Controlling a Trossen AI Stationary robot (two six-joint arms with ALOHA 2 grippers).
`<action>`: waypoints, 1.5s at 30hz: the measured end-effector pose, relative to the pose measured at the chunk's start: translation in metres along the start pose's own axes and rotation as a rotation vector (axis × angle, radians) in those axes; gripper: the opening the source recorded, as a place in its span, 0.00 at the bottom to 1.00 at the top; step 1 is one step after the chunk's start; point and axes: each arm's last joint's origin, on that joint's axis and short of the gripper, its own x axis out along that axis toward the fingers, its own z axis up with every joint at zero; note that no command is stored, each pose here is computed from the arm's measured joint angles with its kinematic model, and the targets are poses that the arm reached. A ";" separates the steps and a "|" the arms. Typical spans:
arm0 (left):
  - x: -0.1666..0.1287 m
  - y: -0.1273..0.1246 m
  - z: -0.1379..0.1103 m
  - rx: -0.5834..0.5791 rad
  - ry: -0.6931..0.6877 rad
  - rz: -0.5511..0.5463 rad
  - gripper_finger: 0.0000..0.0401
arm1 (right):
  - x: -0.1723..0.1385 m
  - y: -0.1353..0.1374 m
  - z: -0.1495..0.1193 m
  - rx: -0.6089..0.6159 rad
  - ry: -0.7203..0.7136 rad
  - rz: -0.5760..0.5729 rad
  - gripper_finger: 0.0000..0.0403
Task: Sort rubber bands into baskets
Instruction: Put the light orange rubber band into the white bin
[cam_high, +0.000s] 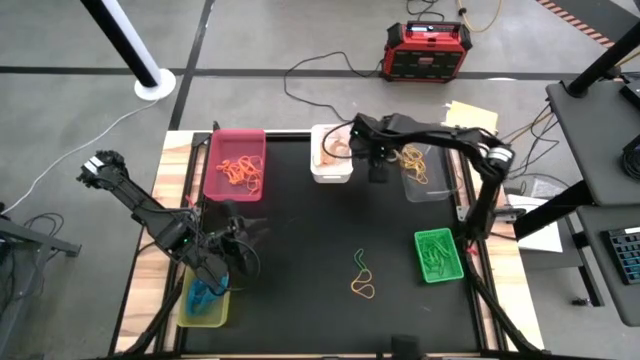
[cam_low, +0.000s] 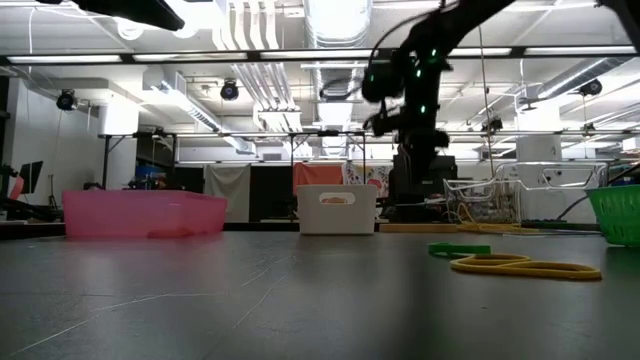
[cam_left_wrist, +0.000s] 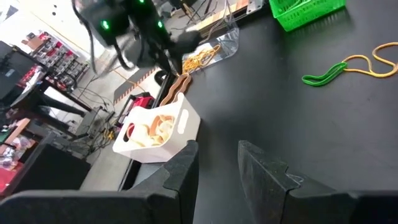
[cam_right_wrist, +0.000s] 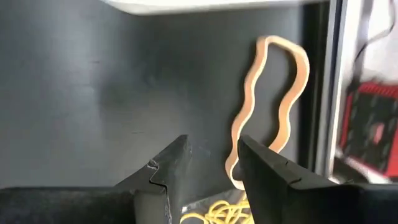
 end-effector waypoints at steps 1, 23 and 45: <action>0.000 0.000 0.000 0.000 -0.002 0.009 0.24 | 0.007 -0.005 0.000 0.026 0.017 0.004 0.32; 0.000 0.003 0.000 0.007 -0.011 0.086 0.24 | 0.078 -0.049 -0.004 0.196 0.149 0.045 0.46; 0.000 0.003 -0.001 0.013 -0.007 0.086 0.24 | 0.097 -0.063 -0.012 0.251 0.114 0.110 0.18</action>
